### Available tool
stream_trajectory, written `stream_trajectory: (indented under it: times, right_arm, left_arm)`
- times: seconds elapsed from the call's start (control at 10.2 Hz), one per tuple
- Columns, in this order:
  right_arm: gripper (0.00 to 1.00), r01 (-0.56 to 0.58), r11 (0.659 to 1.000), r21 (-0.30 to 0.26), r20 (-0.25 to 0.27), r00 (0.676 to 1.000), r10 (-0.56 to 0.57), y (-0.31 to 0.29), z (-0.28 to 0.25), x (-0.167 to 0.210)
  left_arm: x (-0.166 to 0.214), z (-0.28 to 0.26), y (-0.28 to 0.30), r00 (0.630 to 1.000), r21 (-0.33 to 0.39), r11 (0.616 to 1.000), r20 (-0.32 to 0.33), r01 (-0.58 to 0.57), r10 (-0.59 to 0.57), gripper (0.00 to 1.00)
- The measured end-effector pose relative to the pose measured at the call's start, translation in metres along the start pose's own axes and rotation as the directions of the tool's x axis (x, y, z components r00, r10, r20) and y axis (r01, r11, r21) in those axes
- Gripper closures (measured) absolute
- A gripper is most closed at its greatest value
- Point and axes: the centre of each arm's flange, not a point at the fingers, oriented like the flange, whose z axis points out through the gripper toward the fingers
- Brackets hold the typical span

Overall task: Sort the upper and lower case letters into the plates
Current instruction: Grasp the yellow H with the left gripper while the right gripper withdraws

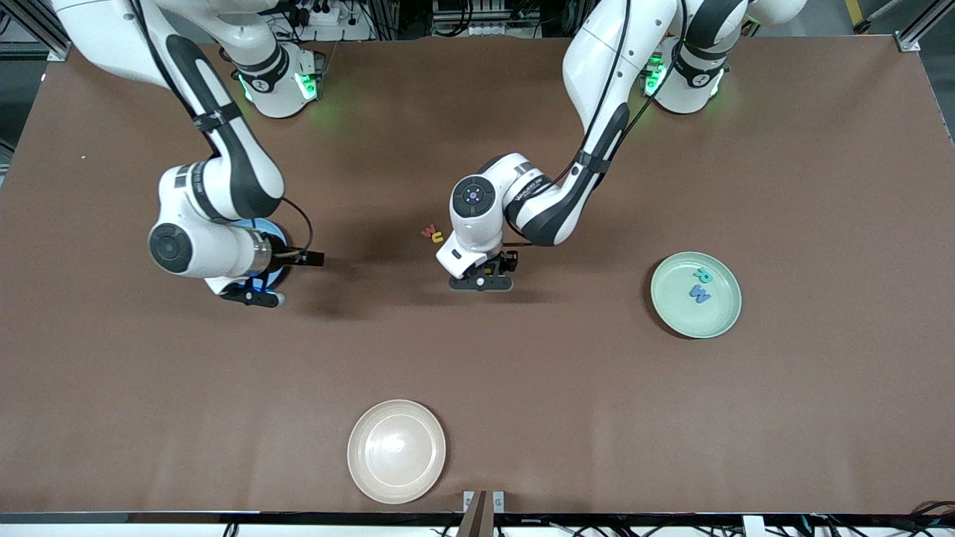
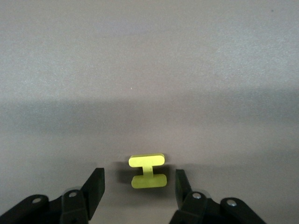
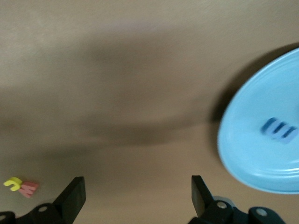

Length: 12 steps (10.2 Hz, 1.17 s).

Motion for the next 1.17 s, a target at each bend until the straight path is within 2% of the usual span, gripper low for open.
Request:
stream_trajectory:
  times: [0.29,0.88,1.07,1.17]
  right_arm:
    - [0.00,-0.048,0.999,0.000,-0.005,0.999,0.048,-0.026,0.008,-0.010]
    - [0.00,-0.059,0.998,-0.001,-0.004,0.998,0.059,-0.028,0.011,-0.011]
    - [0.00,-0.060,0.998,-0.001,-0.004,0.998,0.060,-0.027,0.011,-0.010]
    - [0.00,-0.060,0.998,0.000,-0.005,0.998,0.060,-0.027,0.011,-0.010]
  left_arm:
    - [0.002,0.003,-0.002,1.000,-0.001,1.000,-0.001,-0.008,0.008,0.31]
    - [0.002,0.013,-0.003,1.000,0.002,1.000,0.003,-0.009,0.009,0.36]
    - [0.004,0.012,-0.004,1.000,-0.004,1.000,-0.003,-0.020,0.020,0.45]
    - [0.005,0.010,-0.003,0.999,-0.009,0.999,-0.006,-0.033,0.033,0.60]
